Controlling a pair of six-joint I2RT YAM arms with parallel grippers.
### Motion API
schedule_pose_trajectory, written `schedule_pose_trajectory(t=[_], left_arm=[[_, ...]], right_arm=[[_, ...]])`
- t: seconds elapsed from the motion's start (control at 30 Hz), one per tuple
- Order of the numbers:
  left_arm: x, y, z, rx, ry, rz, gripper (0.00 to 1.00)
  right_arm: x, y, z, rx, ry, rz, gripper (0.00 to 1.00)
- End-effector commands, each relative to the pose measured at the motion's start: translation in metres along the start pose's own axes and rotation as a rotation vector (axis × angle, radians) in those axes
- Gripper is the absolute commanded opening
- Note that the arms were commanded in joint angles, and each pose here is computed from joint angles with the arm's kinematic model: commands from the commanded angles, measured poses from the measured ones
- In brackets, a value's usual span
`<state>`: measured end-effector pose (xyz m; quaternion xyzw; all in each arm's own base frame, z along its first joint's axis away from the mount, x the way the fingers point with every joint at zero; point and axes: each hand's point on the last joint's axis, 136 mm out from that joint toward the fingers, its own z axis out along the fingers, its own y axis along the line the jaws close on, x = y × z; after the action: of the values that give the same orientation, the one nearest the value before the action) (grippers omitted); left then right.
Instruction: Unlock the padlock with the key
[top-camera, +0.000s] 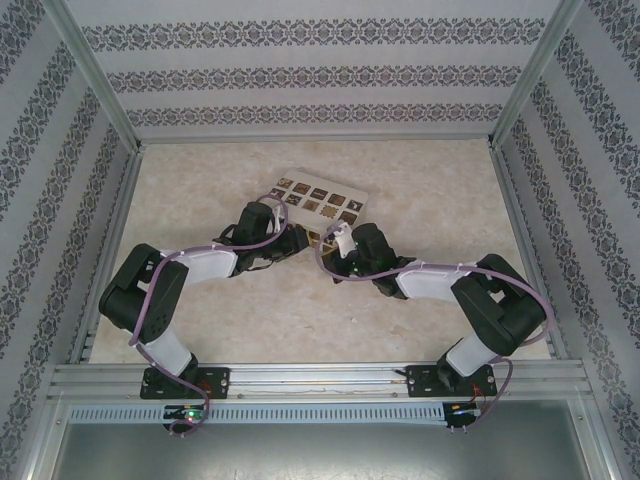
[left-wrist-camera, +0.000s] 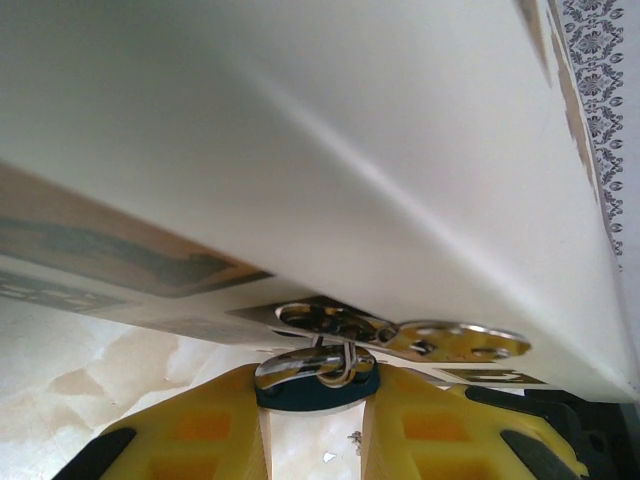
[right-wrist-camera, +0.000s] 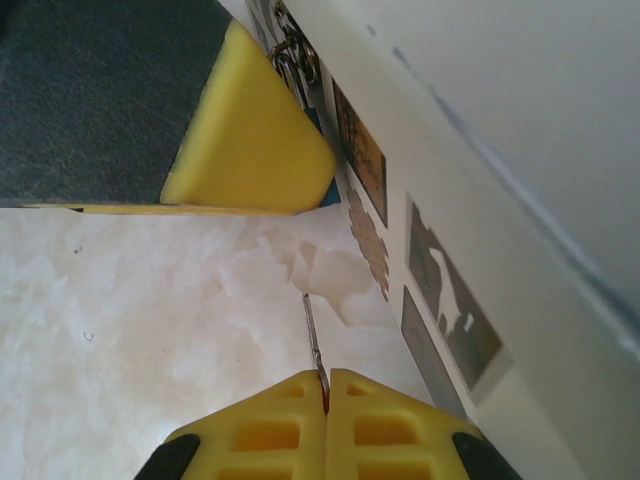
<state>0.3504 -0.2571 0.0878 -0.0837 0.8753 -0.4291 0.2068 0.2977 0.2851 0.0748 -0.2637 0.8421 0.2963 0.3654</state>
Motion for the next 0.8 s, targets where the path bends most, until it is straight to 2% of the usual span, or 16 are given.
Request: schedule_pose_trajectory(t=[0.0,0.77], left_arm=[[-0.002,-0.031,-0.008,0.076,0.013,0.011,0.23],[0.000,-0.028,-0.007,0.072,0.017,0.006,0.23]], right_arm=[[-0.023,0.006,0.004,-0.012,-0.059,-0.044,0.00],[-0.029,-0.003,0.016,0.027,-0.061,-0.031,0.00]])
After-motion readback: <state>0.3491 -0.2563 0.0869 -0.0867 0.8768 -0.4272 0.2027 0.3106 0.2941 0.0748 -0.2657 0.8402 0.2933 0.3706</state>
